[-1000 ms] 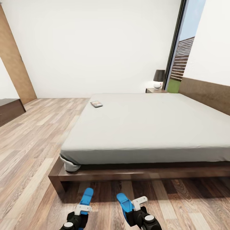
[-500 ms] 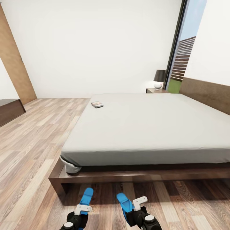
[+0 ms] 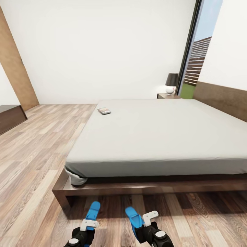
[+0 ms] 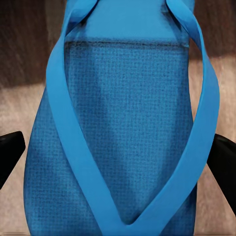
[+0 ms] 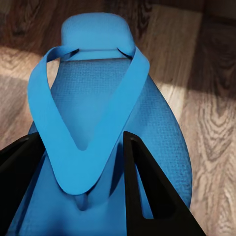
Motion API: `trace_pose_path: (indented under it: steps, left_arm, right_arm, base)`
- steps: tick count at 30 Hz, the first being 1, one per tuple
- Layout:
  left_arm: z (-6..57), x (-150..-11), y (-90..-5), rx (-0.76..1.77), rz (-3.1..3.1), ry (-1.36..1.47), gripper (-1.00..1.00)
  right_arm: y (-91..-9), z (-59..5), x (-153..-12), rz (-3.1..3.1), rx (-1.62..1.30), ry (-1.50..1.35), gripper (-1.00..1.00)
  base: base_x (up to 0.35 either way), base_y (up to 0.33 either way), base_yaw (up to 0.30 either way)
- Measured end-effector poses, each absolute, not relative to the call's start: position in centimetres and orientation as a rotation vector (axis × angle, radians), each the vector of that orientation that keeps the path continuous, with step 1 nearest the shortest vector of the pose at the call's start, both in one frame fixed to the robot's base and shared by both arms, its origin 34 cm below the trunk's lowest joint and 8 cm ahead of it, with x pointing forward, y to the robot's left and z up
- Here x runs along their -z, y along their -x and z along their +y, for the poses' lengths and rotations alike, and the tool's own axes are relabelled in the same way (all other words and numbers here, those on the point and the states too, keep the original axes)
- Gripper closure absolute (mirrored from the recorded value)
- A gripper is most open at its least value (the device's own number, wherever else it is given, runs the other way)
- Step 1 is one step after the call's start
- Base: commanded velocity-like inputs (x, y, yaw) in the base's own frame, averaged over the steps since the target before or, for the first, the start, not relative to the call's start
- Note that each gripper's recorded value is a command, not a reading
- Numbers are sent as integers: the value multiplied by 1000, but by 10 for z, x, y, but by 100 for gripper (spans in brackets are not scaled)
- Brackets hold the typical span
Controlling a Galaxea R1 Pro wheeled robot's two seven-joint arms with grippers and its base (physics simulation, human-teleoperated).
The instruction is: In the bedroom, move the book from the bed onto either nightstand, and place the two sandals side by side next to the bed.
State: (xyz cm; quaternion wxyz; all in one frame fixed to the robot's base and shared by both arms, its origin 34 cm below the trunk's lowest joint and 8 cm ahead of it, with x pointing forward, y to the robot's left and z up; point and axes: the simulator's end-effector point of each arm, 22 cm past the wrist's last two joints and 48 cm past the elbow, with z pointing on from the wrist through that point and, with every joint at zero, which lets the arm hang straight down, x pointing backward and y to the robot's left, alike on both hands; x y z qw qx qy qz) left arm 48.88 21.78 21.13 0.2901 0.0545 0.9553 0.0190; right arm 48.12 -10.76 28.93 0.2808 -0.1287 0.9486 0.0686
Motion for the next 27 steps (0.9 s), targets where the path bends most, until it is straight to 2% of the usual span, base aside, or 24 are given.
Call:
trace_pose_path:
  steps: [19, 27]
  left_arm:
    - [220, -178, -464, -48, 2626, -150, 100]
    - [220, -168, -459, -45, 2628, -148, 100]
  right_arm:
    - [-475, -119, -285, 2538, -200, 327, 100]
    - [-447, -125, -288, 2587, -254, 337, 100]
  base:
    - [0, 0, 0]
    - [0, 0, 0]
